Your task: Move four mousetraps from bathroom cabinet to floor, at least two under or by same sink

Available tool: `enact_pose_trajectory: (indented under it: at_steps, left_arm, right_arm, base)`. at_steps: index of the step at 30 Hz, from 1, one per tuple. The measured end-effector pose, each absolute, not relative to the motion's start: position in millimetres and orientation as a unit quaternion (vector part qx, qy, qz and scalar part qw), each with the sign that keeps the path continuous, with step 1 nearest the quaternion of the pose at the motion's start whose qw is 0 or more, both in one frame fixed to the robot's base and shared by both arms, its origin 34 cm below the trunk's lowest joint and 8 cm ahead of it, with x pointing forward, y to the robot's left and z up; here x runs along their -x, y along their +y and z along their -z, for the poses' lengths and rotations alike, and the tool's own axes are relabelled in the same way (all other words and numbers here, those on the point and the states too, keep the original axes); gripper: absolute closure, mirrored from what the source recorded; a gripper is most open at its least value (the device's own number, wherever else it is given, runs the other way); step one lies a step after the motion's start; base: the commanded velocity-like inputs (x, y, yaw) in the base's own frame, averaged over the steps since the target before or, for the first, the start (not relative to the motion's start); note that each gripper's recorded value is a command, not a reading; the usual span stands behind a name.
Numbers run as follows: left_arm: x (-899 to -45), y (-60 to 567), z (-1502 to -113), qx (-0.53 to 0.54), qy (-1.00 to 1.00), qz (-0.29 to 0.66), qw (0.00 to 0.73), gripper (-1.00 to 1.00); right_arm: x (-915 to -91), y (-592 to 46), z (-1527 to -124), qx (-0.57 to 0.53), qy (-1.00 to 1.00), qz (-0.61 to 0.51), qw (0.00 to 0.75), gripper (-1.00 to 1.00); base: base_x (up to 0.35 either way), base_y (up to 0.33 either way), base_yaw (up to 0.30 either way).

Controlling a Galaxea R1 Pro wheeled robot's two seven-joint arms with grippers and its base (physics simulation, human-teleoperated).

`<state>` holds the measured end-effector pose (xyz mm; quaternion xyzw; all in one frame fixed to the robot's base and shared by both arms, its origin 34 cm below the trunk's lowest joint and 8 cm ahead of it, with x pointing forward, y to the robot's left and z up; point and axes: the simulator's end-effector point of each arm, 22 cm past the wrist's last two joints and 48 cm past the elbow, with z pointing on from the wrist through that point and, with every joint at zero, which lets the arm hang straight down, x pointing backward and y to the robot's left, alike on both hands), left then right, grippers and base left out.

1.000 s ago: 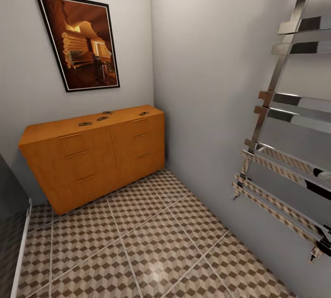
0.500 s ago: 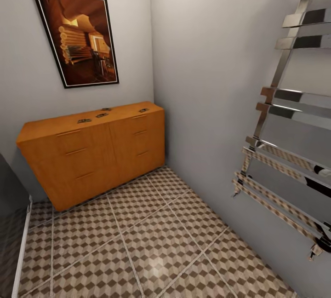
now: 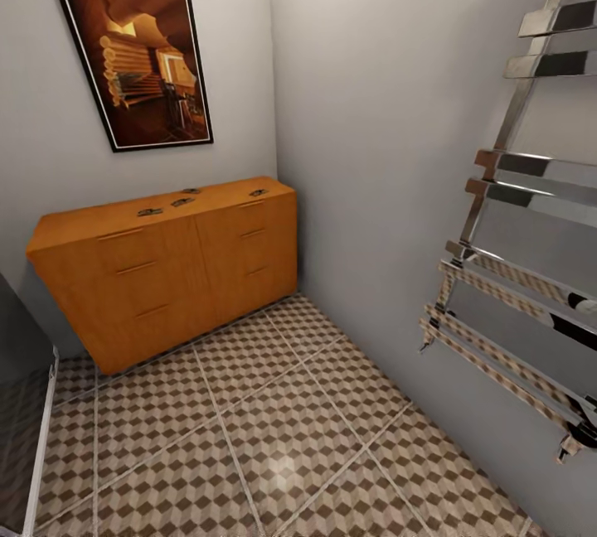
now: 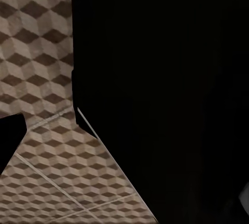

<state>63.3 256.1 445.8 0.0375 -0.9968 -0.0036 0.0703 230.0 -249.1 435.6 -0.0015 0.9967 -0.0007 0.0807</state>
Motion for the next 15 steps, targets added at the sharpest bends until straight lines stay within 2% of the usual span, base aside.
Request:
enact_pose_trajectory:
  at_steps: [15]
  left_arm:
    - [-54.3,256.1,-447.7,-0.037,-0.996,0.004,0.082,-1.00]
  right_arm:
    - [-221.8,-246.1,-433.6,0.028,0.997,-0.002,0.071,-1.00]
  base:
    - [0.000,0.000,0.022]
